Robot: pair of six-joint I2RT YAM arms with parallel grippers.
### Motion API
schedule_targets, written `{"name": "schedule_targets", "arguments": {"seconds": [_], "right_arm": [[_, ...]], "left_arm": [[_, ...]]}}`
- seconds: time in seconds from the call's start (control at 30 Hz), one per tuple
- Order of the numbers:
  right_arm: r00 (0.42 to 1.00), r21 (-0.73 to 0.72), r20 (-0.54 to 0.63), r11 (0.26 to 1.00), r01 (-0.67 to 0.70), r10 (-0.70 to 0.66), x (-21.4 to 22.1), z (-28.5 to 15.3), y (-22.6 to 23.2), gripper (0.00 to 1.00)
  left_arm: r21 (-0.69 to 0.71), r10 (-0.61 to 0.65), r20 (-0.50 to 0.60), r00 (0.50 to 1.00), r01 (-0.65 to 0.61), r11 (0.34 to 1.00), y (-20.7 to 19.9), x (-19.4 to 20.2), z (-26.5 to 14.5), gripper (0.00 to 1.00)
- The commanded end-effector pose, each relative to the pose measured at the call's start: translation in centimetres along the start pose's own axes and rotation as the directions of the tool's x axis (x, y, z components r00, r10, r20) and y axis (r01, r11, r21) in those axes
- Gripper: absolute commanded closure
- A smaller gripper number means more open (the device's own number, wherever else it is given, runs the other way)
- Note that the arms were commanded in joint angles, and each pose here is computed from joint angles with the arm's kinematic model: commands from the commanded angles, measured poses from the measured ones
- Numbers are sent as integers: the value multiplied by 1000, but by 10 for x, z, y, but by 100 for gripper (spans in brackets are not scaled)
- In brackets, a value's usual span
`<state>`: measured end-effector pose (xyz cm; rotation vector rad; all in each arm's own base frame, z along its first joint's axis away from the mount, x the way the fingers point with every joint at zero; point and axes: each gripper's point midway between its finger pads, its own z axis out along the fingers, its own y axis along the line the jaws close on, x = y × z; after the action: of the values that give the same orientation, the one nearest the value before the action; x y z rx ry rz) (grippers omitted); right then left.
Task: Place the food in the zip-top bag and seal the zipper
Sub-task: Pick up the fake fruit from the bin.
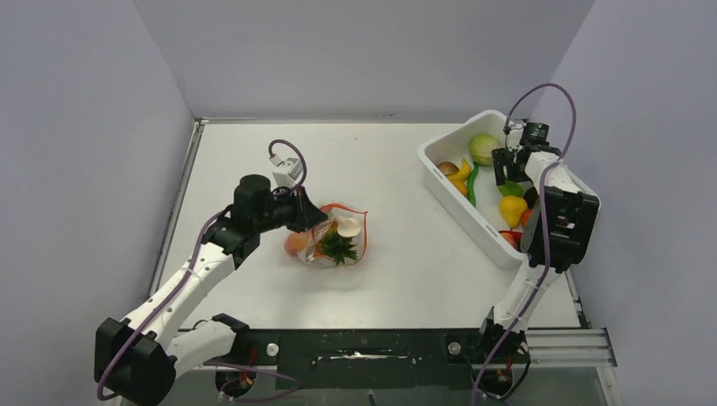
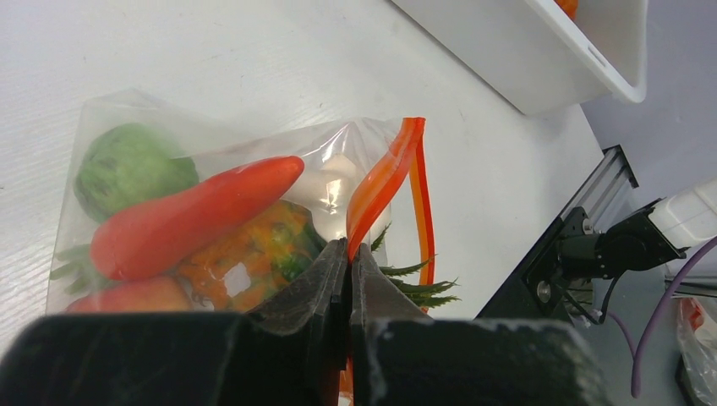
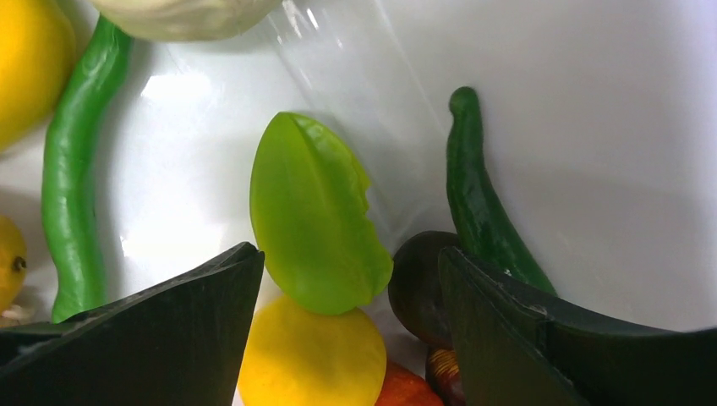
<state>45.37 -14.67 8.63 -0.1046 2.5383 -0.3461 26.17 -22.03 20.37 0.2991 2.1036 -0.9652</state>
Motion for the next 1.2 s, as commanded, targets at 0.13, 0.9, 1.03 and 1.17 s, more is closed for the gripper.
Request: {"name": "schedule_targets", "arguments": {"seconds": [0.13, 0.9, 1.03, 1.17], "right_arm": [[993, -77, -26, 990, 117, -119, -2, 5, 12, 22], [991, 15, -59, 993, 120, -119, -30, -8, 8, 54], [996, 46, 11, 995, 84, -85, -42, -30, 4, 55], [995, 46, 85, 998, 42, -46, -52, -53, 4, 56]], "left_arm": [[12, 56, 63, 996, -57, 998, -10, -27, -4, 100], [13, 57, 106, 993, -59, 998, -11, -33, -13, 100], [10, 40, 129, 991, -42, 999, -9, -37, -13, 100], [-3, 8, 135, 991, -8, 1000, -5, -36, -11, 100]]}}
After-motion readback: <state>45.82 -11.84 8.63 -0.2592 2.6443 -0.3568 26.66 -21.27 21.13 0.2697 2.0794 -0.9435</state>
